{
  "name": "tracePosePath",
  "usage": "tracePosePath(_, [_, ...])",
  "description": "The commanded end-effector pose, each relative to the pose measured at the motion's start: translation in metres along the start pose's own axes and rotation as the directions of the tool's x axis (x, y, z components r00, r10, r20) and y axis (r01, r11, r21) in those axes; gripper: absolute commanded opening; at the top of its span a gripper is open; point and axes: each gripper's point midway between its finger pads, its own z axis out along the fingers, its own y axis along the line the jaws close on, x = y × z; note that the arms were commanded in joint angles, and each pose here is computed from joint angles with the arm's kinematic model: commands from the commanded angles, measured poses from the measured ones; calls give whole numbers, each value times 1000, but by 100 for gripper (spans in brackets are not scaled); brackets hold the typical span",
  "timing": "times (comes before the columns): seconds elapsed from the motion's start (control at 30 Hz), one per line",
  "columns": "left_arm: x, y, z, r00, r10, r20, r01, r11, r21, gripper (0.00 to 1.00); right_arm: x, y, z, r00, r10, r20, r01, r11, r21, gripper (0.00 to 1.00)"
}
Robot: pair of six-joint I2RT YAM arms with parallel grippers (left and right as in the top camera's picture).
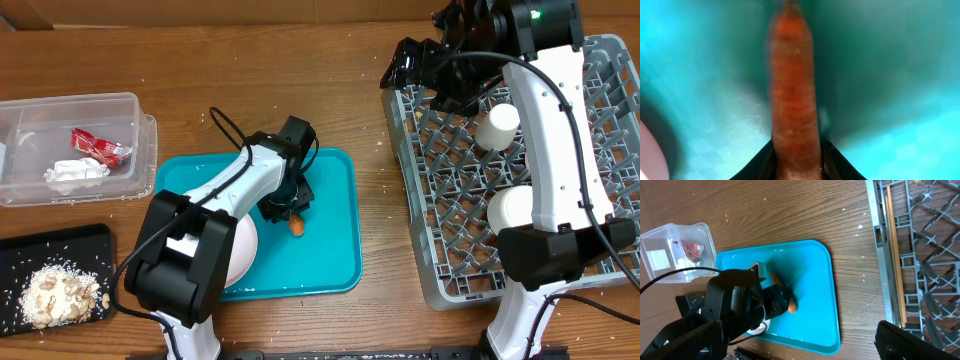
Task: Sort waste into correct bins and load items into the dishwasher
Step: 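Close the left gripper on the carrot piece and lift it, then carry the carrot left and drop it onto the black tray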
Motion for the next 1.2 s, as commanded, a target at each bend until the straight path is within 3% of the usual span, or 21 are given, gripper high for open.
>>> tracePosePath(0.0, [4,15,7,999,-30,-42,27,997,-76,14,0,3,-13,999,-28,39,29,1000,-6,100])
tracePosePath(0.03, [0,15,-1,999,-30,-38,27,997,-75,5,0,3,-13,998,-39,39,40,999,-5,100])
tracePosePath(0.23, [-39,35,-83,991,-123,45,127,989,-74,4,0,3,-13,998,-42,39,42,999,-5,100])
tracePosePath(0.4, [-87,110,-151,928,-355,116,363,930,-58,5,0,3,-13,998,-42,39,42,999,-5,100])
tracePosePath(0.47, [-107,169,-162,844,-524,114,531,846,-45,6,0,3,-13,998,-42,39,42,999,-5,100])
tracePosePath(0.63, [-114,275,-154,626,-777,61,780,625,-37,7,-1,0,-14,998,-42,46,41,999,12,100])
tracePosePath(0.7, [-111,300,-150,565,-824,53,825,563,-42,8,-1,0,-14,998,-42,46,41,999,12,100])
tracePosePath(0.77, [-103,339,-135,465,-884,48,885,463,-55,10,-2,-1,-14,998,-42,51,41,999,21,100])
tracePosePath(0.87, [-89,376,-109,380,-922,76,923,373,-94,11,-3,-1,-14,998,-43,55,41,999,24,100])
tracePosePath(0.93, [-77,390,-87,338,-939,66,937,330,-113,11,-3,-2,-14,998,-41,51,40,999,25,100])
tracePosePath(1.17, [-54,429,-59,305,-939,158,942,273,-193,20,-2,-2,-14,998,-37,51,36,999,24,100])
